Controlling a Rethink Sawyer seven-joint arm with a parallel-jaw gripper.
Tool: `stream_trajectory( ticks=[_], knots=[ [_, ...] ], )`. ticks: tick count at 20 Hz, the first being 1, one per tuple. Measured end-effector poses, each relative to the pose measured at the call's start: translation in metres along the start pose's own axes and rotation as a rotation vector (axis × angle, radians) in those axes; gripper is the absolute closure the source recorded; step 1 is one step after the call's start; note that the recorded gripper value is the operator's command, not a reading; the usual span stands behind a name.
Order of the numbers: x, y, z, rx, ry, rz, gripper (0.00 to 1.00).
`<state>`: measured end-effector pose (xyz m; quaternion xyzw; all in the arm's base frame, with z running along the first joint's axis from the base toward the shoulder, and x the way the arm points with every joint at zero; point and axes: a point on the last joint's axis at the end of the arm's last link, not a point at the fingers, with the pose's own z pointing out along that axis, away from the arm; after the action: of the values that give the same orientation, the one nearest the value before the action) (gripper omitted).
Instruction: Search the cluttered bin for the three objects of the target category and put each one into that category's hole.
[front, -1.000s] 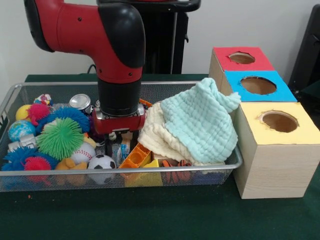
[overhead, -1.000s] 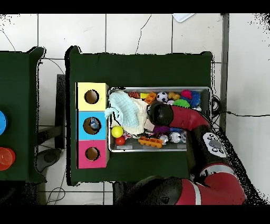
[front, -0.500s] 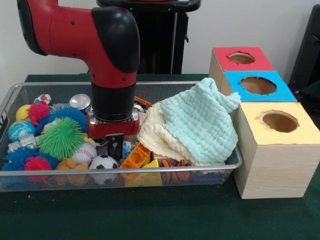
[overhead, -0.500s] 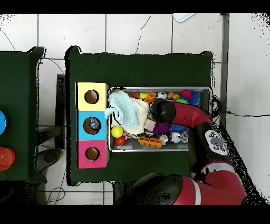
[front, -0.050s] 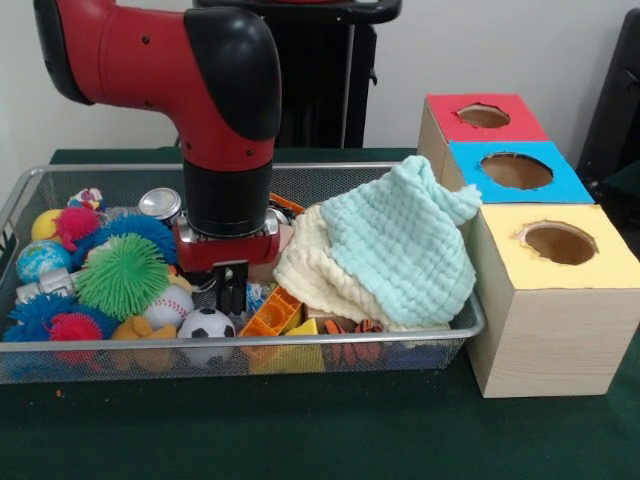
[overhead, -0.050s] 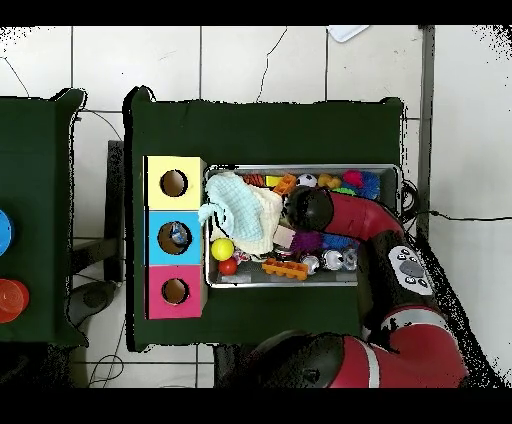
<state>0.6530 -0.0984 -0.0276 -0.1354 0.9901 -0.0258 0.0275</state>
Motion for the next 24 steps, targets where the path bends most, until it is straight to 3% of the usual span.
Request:
stream_trajectory(
  ticks=[3, 7, 11, 12, 15, 19, 24],
  knots=[
    [0.0, 0.003, -0.018, -0.007, 0.029, -0.004, 1.0],
    [-0.003, 0.007, -0.07, -0.035, 0.116, -0.003, 1.0],
    [-0.01, 0.001, -0.114, -0.037, 0.137, 0.01, 1.0],
    [-0.014, -0.006, -0.128, -0.024, 0.116, 0.018, 0.0],
    [-0.015, -0.008, -0.132, -0.021, 0.109, 0.022, 0.0],
    [-0.013, -0.025, -0.136, 0.005, 0.04, 0.049, 0.0],
    [-0.01, -0.042, -0.119, 0.04, -0.045, 0.076, 0.0]
  ],
)
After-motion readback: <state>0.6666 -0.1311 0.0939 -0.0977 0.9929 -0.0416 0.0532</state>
